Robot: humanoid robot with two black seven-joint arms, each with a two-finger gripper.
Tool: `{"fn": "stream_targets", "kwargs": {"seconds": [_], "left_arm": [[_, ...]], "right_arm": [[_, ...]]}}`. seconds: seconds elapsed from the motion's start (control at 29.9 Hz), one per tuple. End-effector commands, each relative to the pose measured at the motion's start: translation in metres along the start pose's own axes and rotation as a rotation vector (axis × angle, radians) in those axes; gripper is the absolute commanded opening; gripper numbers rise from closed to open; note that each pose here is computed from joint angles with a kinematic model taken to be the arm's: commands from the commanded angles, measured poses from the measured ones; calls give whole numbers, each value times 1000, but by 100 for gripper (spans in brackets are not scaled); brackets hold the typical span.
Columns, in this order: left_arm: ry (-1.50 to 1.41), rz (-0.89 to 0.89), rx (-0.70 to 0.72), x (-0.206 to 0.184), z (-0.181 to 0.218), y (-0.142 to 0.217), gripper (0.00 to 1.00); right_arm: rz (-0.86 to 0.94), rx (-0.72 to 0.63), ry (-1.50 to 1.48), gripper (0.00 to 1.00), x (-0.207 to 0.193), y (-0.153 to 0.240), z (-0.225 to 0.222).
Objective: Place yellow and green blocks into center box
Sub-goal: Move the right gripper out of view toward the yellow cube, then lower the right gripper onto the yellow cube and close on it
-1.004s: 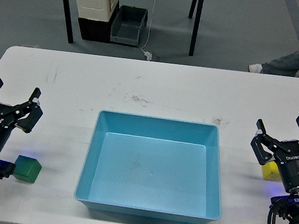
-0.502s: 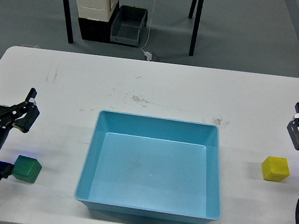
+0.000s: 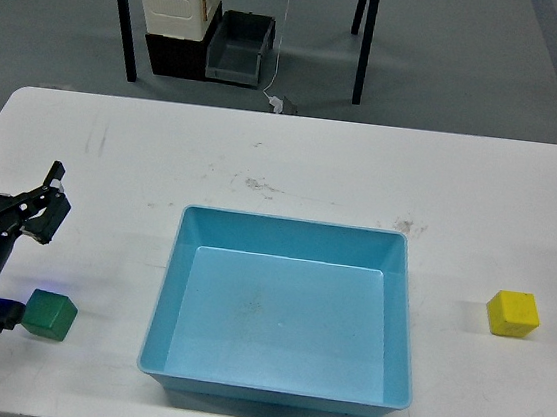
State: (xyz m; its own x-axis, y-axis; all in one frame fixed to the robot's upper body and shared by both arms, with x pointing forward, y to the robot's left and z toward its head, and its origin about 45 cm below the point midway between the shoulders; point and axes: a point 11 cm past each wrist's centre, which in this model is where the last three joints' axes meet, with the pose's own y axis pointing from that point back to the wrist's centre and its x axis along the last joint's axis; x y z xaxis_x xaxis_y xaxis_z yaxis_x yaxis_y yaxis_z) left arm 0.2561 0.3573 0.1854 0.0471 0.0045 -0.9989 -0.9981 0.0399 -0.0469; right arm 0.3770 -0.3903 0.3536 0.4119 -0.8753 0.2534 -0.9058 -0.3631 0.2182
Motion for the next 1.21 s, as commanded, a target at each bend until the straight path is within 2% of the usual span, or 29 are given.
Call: {"fn": "stream_targets", "kwargs": {"seconds": [0.0, 0.13, 0.27, 0.54, 0.7, 0.9, 1.17], "left_arm": [[6, 5, -25, 4, 2, 0, 100], [11, 11, -47, 8, 4, 2, 100], [2, 24, -59, 13, 9, 3, 100], [-5, 26, -64, 14, 12, 2, 100], [-10, 39, -76, 19, 16, 3, 100], [-6, 42, -82, 22, 15, 4, 100], [5, 48, -93, 26, 15, 4, 100]], "right_arm": [[-78, -138, 270, 100, -7, 6, -1], [-156, -303, 539, 100, -16, 18, 35], [-310, -453, 635, 100, -32, 40, 81], [-412, -597, 737, 100, -44, 58, 128], [-491, -583, 801, 100, -72, 42, 145], [-491, -632, 813, 100, -84, 25, 162], [-503, -619, 793, 100, -98, 9, 169]]}}
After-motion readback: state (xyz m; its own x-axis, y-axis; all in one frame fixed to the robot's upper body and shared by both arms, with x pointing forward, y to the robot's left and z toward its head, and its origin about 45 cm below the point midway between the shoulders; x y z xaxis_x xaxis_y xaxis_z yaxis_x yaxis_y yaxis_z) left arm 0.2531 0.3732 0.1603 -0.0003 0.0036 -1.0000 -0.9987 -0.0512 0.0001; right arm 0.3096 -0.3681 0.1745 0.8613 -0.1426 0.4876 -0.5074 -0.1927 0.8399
